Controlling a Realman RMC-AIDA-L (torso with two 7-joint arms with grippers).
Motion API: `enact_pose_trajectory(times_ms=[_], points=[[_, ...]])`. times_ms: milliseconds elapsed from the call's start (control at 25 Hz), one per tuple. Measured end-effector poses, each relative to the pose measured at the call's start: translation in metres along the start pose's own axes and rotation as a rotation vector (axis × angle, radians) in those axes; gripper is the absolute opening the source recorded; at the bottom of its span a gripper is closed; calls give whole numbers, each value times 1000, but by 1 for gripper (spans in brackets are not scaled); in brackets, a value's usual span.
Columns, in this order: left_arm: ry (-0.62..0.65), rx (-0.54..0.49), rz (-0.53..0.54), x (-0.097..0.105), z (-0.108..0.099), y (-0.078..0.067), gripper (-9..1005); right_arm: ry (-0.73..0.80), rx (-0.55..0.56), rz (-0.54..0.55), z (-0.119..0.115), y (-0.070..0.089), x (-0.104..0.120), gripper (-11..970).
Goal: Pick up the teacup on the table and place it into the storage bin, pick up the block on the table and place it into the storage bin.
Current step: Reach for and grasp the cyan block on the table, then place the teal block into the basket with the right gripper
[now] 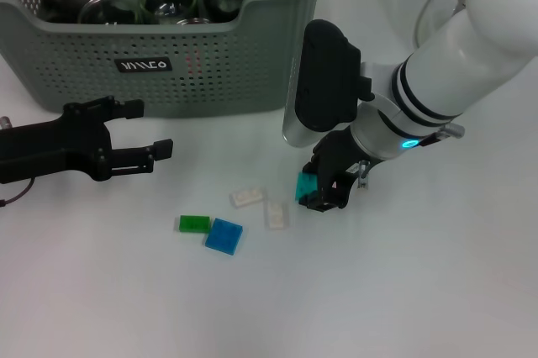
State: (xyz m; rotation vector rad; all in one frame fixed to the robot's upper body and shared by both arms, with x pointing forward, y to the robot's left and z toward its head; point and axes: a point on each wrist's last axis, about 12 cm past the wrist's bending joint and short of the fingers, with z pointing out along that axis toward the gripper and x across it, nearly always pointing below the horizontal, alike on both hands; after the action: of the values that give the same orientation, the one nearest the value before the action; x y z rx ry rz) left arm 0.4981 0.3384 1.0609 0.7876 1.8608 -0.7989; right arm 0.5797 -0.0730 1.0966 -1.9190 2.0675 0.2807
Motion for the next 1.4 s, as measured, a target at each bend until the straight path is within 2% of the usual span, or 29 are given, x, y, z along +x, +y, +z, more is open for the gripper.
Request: enact_pose_trajectory(times_ms=[40,280,520,720,1040,1400], points=[[0,0,0,0,0,0,881,0,0,0,0,0,0,648],[0,1,-1,0,0,0,882,3,-1,8,-1,-1,1,425],[0,1,3,-1,-1,0,882,-6,-14,5,-10,0,-3,428],[2,2,2,0,-3,0,882,-28,-16,-5,-38,-6,-15,431],[1,-1,-8,2,-6,-1,883,-134,37,-80,-86,-2,-62,436],[9,-4,-24,4,-5,-1,883,-339,159,-169,-114,-10,-122,441]])
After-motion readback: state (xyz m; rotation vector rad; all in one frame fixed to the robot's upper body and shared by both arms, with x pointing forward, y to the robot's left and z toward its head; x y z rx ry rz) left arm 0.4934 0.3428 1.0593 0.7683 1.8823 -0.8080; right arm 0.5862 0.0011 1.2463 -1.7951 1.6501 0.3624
